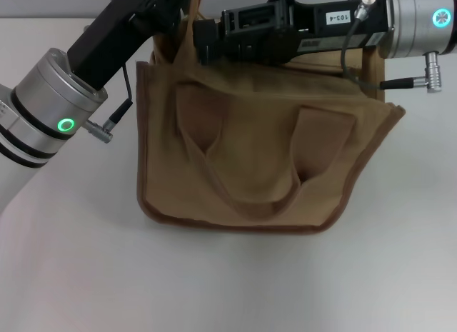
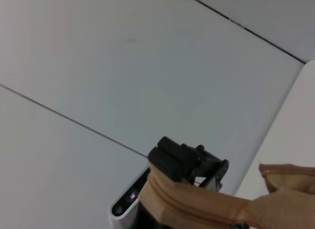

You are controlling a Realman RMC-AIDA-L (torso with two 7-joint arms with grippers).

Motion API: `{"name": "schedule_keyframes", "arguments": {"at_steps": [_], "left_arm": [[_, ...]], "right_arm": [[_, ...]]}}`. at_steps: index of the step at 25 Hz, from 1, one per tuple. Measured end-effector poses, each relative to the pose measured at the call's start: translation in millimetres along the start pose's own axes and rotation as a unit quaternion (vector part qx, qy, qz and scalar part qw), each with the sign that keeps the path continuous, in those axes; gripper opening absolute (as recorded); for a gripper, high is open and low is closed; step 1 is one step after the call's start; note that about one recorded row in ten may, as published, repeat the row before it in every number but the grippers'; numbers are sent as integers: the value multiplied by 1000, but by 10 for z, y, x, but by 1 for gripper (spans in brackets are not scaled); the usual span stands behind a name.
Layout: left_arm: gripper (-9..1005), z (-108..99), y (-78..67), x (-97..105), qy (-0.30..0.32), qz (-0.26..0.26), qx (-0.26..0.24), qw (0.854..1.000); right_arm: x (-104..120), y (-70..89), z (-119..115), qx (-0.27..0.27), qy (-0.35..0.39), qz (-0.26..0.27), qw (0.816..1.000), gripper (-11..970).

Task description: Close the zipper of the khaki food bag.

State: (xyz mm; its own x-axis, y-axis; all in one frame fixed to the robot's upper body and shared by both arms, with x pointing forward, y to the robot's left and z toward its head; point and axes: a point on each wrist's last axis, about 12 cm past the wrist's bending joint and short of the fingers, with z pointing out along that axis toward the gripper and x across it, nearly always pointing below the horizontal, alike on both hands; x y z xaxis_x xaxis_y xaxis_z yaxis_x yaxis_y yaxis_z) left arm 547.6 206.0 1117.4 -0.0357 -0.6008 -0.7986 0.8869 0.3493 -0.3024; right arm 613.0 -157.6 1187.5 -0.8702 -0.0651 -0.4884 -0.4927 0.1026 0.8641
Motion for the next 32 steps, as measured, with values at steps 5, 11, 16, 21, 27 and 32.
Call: {"name": "schedule_keyframes", "arguments": {"at_steps": [5, 11, 16, 21, 27, 32], "left_arm": [[22, 1, 0, 0, 0, 0, 0, 1000], [22, -3, 1, -1, 0, 0, -1, 1000], [21, 2, 1, -1, 0, 0, 0, 1000], [21, -7, 0, -1, -1, 0, -1, 1000], [22, -11, -2, -3, -2, 0, -1, 1000], [22, -5, -10, 4, -2, -3, 1, 1000]], "right_arm": [[15, -36, 13, 6, -4, 7, 1000, 440], [11, -44, 16, 9, -6, 7, 1000, 436], [10, -27, 57, 4, -1, 5, 1000, 435], [-2, -10, 74, 2, 0, -3, 1000, 435], [15, -19, 108, 6, 11, -3, 1000, 437], [43, -55, 111, 14, 9, -2, 1000, 405]]}}
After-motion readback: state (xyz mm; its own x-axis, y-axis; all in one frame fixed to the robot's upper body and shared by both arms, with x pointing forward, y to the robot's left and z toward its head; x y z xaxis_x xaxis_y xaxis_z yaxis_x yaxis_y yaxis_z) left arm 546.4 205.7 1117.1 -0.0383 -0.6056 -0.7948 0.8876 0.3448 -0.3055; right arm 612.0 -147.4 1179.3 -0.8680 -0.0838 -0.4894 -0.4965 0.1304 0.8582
